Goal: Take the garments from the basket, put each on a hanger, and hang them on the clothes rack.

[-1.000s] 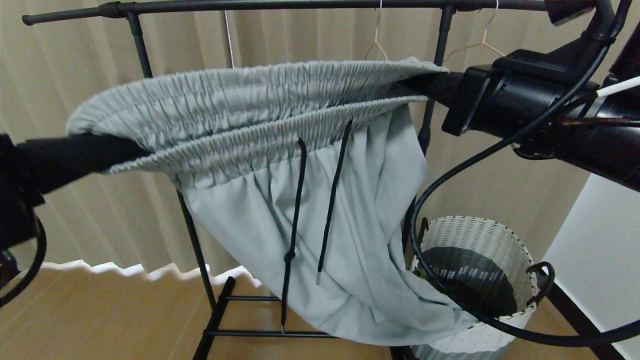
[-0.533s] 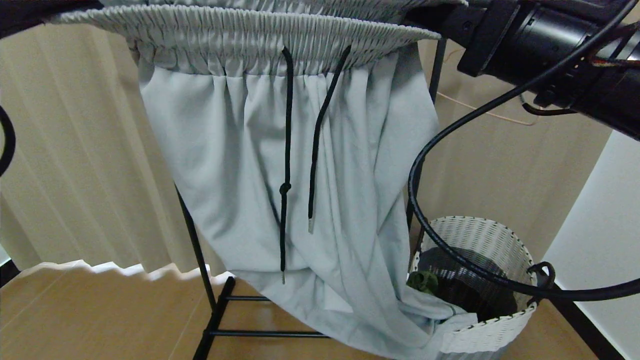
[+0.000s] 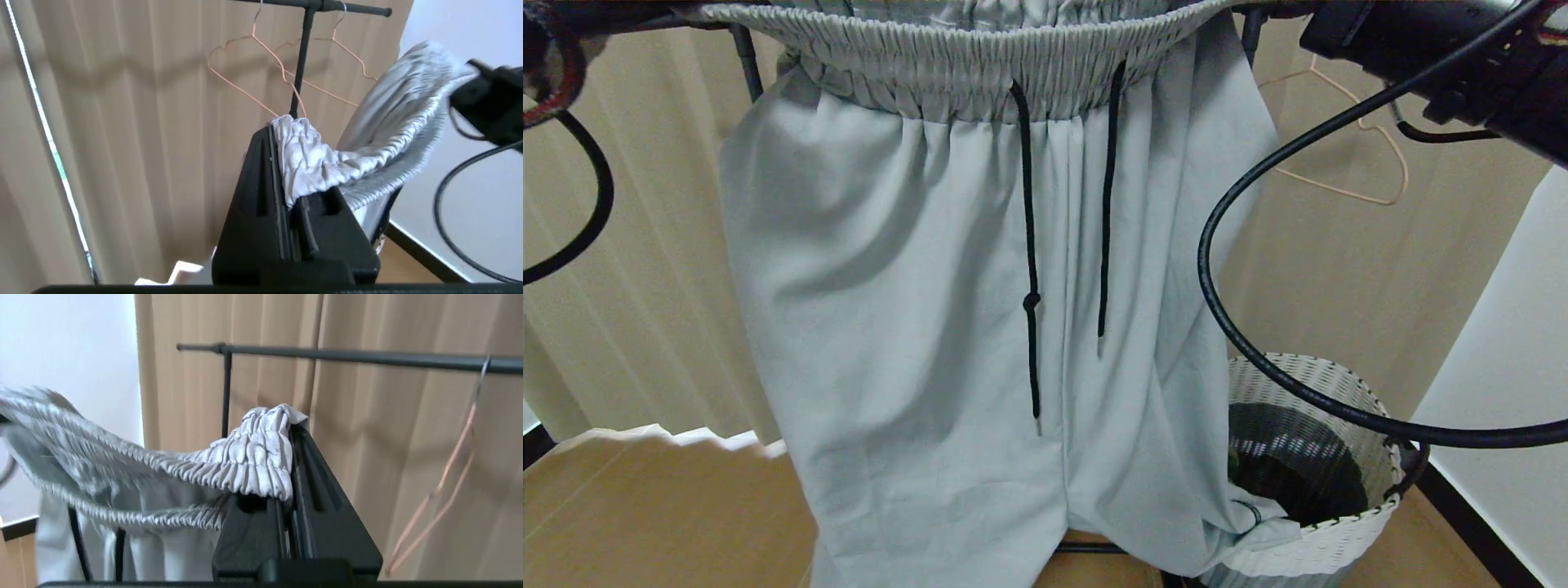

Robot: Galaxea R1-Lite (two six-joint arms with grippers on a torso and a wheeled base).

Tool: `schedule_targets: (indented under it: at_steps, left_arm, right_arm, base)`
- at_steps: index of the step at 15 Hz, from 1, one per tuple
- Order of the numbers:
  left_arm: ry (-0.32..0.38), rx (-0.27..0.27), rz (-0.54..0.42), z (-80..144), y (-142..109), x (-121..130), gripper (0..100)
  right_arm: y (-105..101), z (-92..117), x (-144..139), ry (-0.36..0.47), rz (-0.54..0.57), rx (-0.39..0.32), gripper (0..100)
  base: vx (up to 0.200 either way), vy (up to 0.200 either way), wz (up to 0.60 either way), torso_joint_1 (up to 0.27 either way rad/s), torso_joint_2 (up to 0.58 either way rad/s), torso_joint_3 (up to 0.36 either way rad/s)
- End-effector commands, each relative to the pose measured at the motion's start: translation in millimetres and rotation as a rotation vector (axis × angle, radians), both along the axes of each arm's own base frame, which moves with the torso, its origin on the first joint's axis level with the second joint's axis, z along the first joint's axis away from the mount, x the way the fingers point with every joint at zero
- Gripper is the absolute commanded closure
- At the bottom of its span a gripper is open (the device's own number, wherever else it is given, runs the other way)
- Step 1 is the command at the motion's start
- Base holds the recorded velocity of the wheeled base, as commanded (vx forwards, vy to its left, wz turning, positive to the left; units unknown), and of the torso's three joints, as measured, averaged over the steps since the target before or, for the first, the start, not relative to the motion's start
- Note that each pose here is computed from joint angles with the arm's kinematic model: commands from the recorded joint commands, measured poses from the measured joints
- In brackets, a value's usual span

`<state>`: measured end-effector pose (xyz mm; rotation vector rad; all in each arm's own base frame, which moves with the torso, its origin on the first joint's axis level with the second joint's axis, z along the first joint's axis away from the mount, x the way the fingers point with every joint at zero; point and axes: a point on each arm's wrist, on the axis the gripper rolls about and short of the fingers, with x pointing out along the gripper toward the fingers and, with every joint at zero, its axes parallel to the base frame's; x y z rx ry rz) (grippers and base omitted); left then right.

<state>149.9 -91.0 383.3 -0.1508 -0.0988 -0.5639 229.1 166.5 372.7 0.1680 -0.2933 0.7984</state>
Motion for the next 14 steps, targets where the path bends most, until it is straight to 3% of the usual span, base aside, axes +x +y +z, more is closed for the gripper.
schedule_targets:
  at_steps: [1, 4, 8, 14]
  left_arm:
    - [0.003, 0.004, 0.001, 0, -3, 5, 100]
    - [0.044, 0.042, 0.010, -14, -5, 9, 100]
    - [0.197, 0.135, 0.010, -64, -16, 27, 100]
    - [0.282, 0.188, 0.002, -95, -34, 49, 100]
  right_arm:
    - [0, 4, 0, -0.013, 0.018, 0.002, 100]
    - [5, -5, 6, 0.015, 0.028, -0.022, 100]
    - [-4, -46, 18, 0.128, -0.028, -0.100, 100]
    - [-20, -79, 27, 0.224, -0.093, -0.155, 100]
  base:
    - [0.000, 0.000, 0.00, 0.000, 0.00, 0.000]
    - [0.000, 0.000, 0.00, 0.000, 0.00, 0.000]
    - [0.000, 0.000, 0.00, 0.000, 0.00, 0.000]
    - [0.000, 0.000, 0.00, 0.000, 0.00, 0.000]
